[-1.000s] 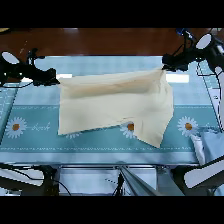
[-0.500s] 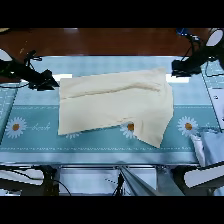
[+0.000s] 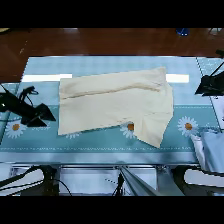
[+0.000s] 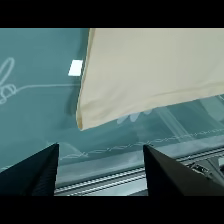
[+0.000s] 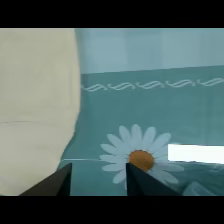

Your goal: Fold the shirts.

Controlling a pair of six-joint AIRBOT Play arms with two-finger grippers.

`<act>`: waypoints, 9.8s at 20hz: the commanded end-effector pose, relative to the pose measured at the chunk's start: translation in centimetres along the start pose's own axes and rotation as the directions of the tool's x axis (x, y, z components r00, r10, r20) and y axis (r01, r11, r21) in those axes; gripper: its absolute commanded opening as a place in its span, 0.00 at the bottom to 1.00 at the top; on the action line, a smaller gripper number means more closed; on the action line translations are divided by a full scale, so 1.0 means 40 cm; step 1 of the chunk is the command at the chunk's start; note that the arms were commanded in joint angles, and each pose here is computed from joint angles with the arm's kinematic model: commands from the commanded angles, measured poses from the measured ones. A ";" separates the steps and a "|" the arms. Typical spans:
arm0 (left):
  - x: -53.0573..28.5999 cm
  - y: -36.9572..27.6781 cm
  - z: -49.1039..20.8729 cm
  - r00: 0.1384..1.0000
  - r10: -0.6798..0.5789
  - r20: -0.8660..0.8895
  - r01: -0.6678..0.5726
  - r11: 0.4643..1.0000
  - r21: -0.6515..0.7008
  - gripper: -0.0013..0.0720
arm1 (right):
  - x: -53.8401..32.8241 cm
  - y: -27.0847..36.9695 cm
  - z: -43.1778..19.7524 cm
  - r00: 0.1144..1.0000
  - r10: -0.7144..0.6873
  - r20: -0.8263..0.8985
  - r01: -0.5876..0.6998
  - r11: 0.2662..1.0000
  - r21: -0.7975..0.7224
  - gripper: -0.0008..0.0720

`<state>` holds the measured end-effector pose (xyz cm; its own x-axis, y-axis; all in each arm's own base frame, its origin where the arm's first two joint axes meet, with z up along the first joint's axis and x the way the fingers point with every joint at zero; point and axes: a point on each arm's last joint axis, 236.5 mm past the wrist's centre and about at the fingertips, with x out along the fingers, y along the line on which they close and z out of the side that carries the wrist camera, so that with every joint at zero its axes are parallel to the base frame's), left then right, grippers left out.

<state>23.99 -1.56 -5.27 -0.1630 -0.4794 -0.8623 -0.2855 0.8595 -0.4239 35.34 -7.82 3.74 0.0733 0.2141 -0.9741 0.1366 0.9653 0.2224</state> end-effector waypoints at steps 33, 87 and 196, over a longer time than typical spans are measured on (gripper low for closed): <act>0.203 -0.078 0.017 0.980 -0.169 0.104 0.170 0.985 -0.007 0.05 | 0.338 0.055 -0.168 0.973 0.227 0.050 -0.233 0.953 0.195 0.68; -0.155 -0.249 0.476 0.813 -0.345 0.470 0.255 0.935 0.245 0.83 | 0.218 -0.013 0.326 0.855 0.187 0.484 -0.377 0.865 0.331 0.83; -0.476 -0.643 0.026 0.659 -0.563 0.498 0.126 0.736 0.666 0.66 | 0.444 0.516 -0.217 0.851 0.484 0.203 -0.524 0.806 0.276 0.06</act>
<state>35.44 -14.42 21.84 0.5243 -0.7145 -0.4632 0.4025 0.6873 -0.6046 29.59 15.96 -9.77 0.2824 0.5902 -0.7563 0.3371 0.6770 0.6542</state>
